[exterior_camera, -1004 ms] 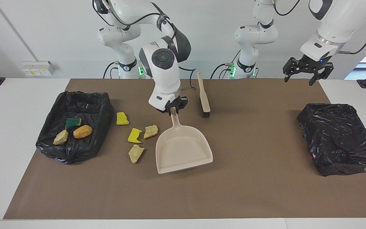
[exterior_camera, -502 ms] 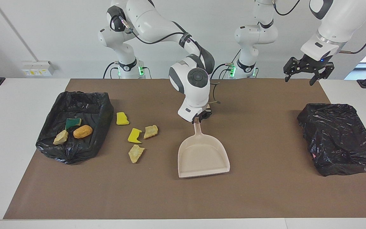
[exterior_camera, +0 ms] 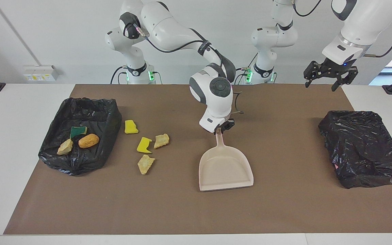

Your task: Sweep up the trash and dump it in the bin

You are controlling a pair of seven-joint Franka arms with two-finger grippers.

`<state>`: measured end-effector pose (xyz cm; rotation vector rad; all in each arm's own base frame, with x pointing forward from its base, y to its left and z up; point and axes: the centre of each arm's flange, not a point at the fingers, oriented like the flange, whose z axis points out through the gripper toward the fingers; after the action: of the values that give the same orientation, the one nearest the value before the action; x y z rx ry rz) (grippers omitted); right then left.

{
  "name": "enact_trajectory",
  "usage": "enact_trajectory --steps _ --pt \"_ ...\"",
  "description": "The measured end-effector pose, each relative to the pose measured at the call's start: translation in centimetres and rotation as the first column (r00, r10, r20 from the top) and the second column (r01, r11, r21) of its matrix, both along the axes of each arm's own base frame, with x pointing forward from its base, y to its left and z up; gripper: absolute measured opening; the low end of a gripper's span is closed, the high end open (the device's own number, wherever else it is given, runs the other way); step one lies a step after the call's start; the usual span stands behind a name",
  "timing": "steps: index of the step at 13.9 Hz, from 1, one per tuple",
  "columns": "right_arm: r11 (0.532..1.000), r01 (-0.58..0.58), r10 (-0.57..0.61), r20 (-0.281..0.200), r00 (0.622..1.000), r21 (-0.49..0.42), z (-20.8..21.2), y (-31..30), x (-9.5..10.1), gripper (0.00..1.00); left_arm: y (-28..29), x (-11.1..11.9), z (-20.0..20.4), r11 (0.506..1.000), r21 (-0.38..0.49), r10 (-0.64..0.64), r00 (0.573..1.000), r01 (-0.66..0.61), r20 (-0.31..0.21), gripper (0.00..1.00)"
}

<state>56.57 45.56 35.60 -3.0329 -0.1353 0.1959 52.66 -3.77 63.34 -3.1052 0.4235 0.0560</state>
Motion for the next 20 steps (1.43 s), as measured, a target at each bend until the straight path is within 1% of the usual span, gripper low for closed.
enact_trajectory --steps 2,5,7,11,12,14,16,17,18,20 --pt "1.0 -0.006 0.006 0.001 1.0 0.008 0.1 0.4 -0.3 0.32 0.1 0.0 0.1 1.0 0.0 0.004 1.0 -0.004 0.006 1.0" --pt "1.0 0.0 -0.001 0.03 1.0 0.029 -0.4 0.8 0.2 0.32 0.1 0.2 0.3 1.0 -0.001 0.018 1.0 -0.017 0.023 1.0" --pt "1.0 0.001 -0.002 0.031 1.0 0.03 -1.4 0.9 0.3 0.32 0.0 0.2 0.4 1.0 -0.002 0.016 0.999 -0.016 0.03 1.0" --pt "1.0 0.002 -0.003 0.032 0.999 0.031 -1.3 0.9 0.4 0.33 -0.4 0.3 0.3 1.0 -0.001 0.009 1.0 -0.009 0.029 1.0" --pt "0.999 0.003 -0.005 0.035 0.999 0.032 -1.2 0.9 0.4 0.4 -0.4 0.3 0.2 1.0 -0.001 0.009 1.0 -0.009 0.028 1.0" --pt "0.999 0.009 -0.011 0.052 0.999 0.045 0.1 0.6 0.8 0.59 -0.4 0.5 0.0 1.0 -0.002 0.008 1.0 -0.008 0.03 1.0" --pt "0.998 0.014 -0.018 0.074 0.997 0.065 2.4 0.3 1.0 0.84 -0.5 0.9 -0.6 1.0 -0.002 0.008 1.0 -0.008 0.021 1.0" --pt "0.997 0.015 -0.021 0.083 0.996 0.073 3.6 0.1 1.0 0.93 -0.5 1.3 -1.2 1.0 -0.001 0.007 1.0 -0.007 0.012 1.0" --pt "0.997 0.021 -0.028 0.089 0.996 0.077 4.5 -0.4 1.1 1.0 -0.6 1.7 -1.9 1.0 -0.001 0.006 1.0 -0.006 0.004 1.0" --pt "0.996 0.038 -0.045 0.084 0.995 0.075 5.9 -1.9 1.6 1.0 -1.1 2.9 -3.4 1.0 -0.003 -0.002 1.0 0.002 -0.003 1.0"
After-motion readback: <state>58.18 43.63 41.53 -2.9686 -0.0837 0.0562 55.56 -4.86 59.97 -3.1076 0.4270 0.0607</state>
